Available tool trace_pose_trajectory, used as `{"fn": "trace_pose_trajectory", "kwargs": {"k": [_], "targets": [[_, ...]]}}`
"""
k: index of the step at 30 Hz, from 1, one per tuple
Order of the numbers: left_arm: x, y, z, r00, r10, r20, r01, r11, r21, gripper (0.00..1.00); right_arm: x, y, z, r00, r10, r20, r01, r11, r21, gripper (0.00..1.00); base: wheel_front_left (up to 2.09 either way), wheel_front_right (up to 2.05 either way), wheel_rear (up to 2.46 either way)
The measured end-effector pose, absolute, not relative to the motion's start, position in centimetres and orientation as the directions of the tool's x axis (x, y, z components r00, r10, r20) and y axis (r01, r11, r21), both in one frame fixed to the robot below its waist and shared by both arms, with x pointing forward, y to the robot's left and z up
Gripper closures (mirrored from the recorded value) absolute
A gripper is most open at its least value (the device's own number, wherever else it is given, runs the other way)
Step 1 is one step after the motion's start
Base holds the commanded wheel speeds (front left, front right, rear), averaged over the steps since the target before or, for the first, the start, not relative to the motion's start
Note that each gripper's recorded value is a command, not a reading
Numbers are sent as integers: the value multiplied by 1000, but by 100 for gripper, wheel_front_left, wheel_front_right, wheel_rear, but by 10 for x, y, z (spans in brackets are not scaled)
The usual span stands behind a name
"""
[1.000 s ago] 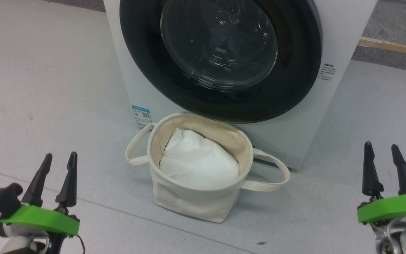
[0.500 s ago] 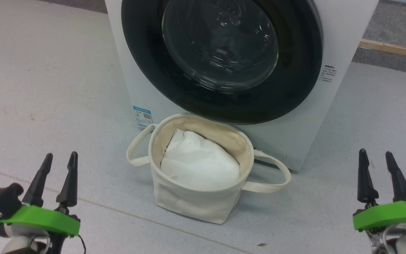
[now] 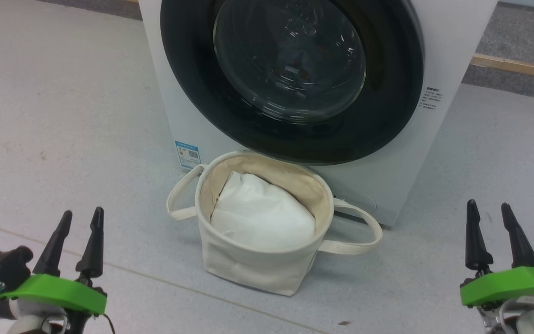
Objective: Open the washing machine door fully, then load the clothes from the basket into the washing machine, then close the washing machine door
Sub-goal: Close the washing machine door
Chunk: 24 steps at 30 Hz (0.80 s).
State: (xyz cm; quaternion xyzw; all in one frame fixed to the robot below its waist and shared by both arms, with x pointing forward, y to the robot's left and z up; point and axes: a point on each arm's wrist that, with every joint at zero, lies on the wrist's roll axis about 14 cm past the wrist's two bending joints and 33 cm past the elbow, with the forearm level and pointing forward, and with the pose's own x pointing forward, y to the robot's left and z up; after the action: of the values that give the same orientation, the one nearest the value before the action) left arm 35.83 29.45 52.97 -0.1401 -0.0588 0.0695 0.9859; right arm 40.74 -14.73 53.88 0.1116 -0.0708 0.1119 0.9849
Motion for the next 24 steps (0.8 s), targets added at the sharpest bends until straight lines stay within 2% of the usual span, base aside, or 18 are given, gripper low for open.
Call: {"fn": "trace_pose_trajectory", "kwargs": {"k": [24], "targets": [[360, 291, 520, 988, 141, 64, -116, 949, -294, 0, 406, -139, 531, 964, 227, 141, -254, 943, 214, 0, 0, 0, 0]]}}
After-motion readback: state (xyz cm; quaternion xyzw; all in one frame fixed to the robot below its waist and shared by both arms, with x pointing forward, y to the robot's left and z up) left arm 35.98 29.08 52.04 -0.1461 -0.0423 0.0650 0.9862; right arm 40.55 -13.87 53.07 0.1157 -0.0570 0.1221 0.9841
